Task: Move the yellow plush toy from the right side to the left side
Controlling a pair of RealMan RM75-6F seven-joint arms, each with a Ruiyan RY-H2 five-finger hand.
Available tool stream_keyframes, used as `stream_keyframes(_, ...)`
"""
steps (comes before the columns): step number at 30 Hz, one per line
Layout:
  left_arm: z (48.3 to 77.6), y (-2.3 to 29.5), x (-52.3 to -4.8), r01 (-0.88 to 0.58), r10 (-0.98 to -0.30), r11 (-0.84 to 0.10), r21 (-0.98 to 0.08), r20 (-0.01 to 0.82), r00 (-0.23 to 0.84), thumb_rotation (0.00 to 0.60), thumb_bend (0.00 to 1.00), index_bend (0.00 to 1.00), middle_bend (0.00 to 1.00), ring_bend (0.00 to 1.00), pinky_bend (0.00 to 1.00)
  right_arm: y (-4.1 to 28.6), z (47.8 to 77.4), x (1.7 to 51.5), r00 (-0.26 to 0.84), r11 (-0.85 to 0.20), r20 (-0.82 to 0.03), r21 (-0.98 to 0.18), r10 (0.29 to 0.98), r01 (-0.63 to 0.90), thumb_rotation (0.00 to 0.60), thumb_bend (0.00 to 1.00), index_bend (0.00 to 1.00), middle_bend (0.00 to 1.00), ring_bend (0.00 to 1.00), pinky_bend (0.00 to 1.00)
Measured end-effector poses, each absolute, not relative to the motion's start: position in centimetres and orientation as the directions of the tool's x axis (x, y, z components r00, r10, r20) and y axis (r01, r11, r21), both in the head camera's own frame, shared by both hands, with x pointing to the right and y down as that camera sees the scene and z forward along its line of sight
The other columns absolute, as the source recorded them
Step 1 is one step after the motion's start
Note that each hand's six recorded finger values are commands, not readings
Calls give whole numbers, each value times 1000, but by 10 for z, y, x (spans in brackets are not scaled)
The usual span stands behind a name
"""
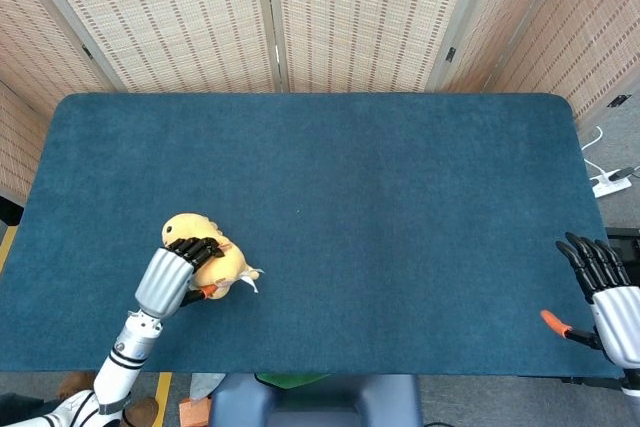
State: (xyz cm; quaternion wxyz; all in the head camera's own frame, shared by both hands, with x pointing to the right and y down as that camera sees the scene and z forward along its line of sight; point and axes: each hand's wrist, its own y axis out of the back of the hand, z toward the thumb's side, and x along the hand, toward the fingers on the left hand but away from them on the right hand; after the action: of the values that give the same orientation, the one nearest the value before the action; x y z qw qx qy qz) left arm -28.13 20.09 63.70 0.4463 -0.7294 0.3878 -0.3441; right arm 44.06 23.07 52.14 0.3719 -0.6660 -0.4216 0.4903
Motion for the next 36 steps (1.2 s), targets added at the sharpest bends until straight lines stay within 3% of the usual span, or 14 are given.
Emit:
stream_keyframes(10,662,210,-309,-138,-844,-294,-946,189,503,600,562,745,820,736,991,244,523,424,174,-392,-361,-899,916,198,600,138,0,0,0,0)
stream_keyframes(14,677,210,-318,-108,-835,-292,-950,198,513,600,515,690,773,701,944,247,523,422,167,-387,-358,-902,919,194,600,139,0,0,0,0)
stream_keyframes(19,693,218,-317,-154,-822,-360,-920,235,519,600,446,526,634,581,777,248,529,420,165,-402,-375,-896,912,187,600,140,0,0,0,0)
stream_keyframes(22,704,221,-316,-124,-810,-386,-914,271,520,600,424,346,498,444,610,249,530,416,176,-410,-381,-892,908,188,600,140,0,0,0,0)
stream_keyframes(25,713,223,-318,-97,-799,-417,-904,314,512,600,384,62,236,205,431,249,528,416,176,-403,-372,-895,911,191,600,141,0,0,0,0)
stream_keyframes(26,714,223,-319,-93,-796,-428,-899,326,509,600,372,28,171,145,392,249,527,417,174,-400,-370,-896,912,192,600,141,0,0,0,0)
stream_keyframes(27,715,223,-321,-94,-794,-440,-893,338,505,600,356,1,72,58,329,249,527,418,172,-399,-369,-896,913,193,600,141,0,0,0,0)
stream_keyframes(29,713,223,-322,-104,-792,-457,-883,351,500,600,343,0,2,1,259,249,527,419,171,-401,-372,-895,912,195,600,141,0,0,0,0)
stream_keyframes(36,687,228,-316,-209,-785,-516,-831,361,503,600,320,0,0,0,188,249,525,418,183,-398,-365,-896,913,198,600,161,0,0,0,0)
